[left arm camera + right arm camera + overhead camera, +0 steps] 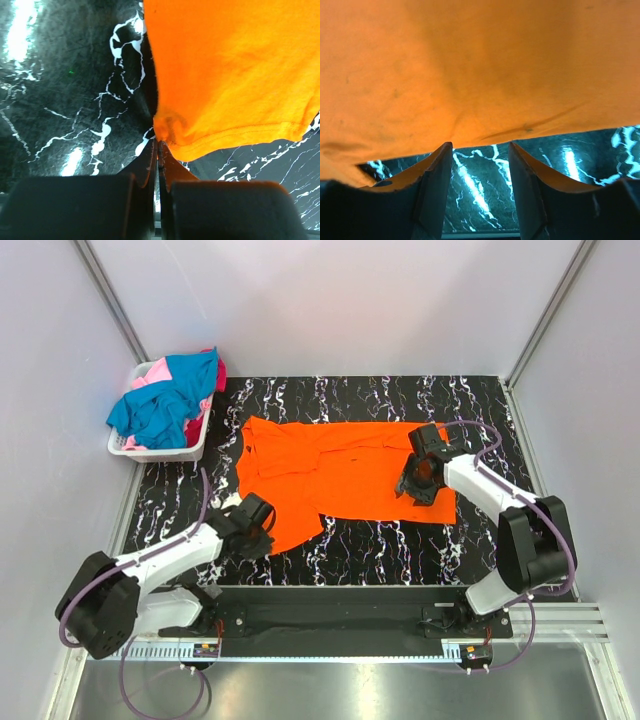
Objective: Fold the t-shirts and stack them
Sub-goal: Fold the tshirt
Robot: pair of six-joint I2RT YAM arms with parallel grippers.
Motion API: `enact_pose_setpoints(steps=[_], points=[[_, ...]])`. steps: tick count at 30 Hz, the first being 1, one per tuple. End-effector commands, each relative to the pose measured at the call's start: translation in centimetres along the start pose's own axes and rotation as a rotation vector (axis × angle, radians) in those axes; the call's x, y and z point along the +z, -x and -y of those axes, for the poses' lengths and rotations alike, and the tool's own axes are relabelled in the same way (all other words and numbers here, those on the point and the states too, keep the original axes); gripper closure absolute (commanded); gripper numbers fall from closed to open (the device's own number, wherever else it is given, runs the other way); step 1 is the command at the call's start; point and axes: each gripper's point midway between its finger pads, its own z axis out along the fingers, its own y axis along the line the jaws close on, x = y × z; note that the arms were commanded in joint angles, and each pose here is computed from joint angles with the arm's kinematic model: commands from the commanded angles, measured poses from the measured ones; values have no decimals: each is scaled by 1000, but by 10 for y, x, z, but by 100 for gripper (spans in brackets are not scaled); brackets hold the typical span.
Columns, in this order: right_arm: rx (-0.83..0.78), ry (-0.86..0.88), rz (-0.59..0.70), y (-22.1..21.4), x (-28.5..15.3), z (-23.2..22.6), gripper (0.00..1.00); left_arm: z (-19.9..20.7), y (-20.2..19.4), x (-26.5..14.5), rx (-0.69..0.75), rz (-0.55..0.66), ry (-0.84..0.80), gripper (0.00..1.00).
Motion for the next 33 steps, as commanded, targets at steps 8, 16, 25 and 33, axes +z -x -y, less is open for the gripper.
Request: enact_pose_setpoints(steps=[8,16,25,33], points=[[279,-175,169,22,-22,63,46,3,28,-29,-15,132,-23,100],[438,-195,80,-1,-10,93,49,6,34,-37,-6,152,-34,100],[547,-258,128,-2,-12,124,50,6,38,-43,-2,173,-42,100],[567,-270,69,5,6,135,52,8,41,-46,-2,185,-50,100]])
